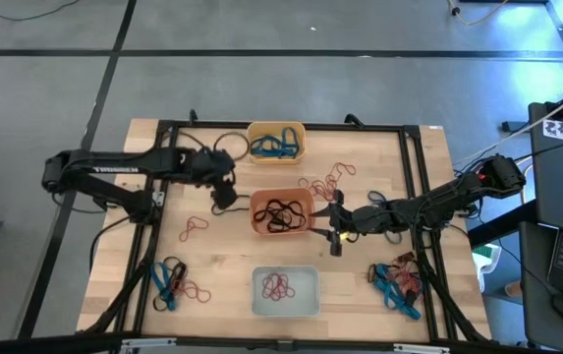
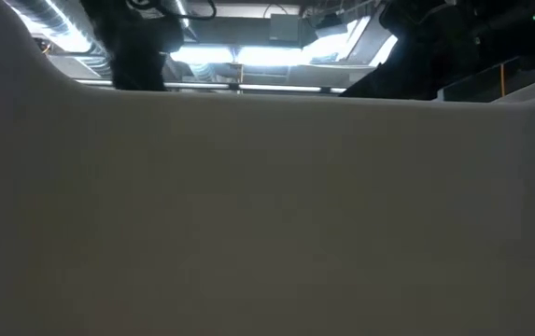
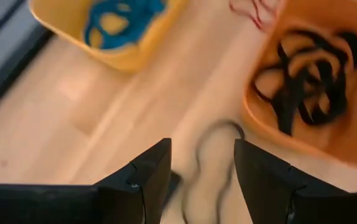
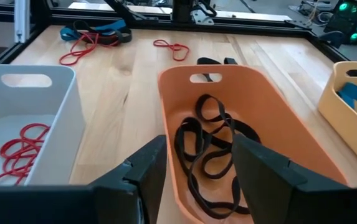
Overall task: Sort rubber bands into baskets
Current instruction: Put the black rubber band in the orange bin
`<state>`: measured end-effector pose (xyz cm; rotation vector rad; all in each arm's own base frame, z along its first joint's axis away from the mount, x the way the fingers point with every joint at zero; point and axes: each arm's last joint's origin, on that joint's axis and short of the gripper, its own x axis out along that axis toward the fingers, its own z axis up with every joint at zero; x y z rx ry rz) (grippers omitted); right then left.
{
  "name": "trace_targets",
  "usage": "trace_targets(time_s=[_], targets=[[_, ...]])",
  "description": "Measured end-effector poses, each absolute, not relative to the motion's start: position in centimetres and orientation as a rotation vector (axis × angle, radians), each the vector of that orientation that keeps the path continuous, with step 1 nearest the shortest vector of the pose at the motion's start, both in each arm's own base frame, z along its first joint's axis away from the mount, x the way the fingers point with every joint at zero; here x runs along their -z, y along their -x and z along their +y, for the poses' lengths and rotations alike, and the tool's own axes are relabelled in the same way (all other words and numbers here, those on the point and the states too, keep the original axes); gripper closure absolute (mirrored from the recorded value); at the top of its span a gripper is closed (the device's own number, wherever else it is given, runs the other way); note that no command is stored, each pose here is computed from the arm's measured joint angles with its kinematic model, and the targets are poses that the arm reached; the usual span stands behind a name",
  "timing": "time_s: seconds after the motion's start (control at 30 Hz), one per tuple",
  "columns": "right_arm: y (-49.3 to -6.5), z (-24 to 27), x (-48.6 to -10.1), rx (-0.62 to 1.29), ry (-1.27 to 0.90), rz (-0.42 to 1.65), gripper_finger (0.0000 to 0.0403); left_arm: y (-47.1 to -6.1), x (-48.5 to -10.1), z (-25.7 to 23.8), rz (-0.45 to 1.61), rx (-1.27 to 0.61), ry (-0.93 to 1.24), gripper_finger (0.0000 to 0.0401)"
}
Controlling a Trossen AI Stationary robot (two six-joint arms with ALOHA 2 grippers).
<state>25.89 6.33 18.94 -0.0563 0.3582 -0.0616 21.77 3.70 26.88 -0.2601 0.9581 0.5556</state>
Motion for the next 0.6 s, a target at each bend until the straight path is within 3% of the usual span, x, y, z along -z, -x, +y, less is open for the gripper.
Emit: trace_targets(time_s=[0.23, 0.6], targets=[[-25.9, 6.3, -19.0, 0.054, 0.060, 0.355, 0.0221, -22.1, -26.5, 0.7, 0.978, -0.486, 0.273, 0.0229], [-25.9, 6.4, -18.8, 0.055, 0.056, 0.361, 0.0221, -23.0, -24.9, -1.2, 1.038, -0.529, 0.187, 0.0229]])
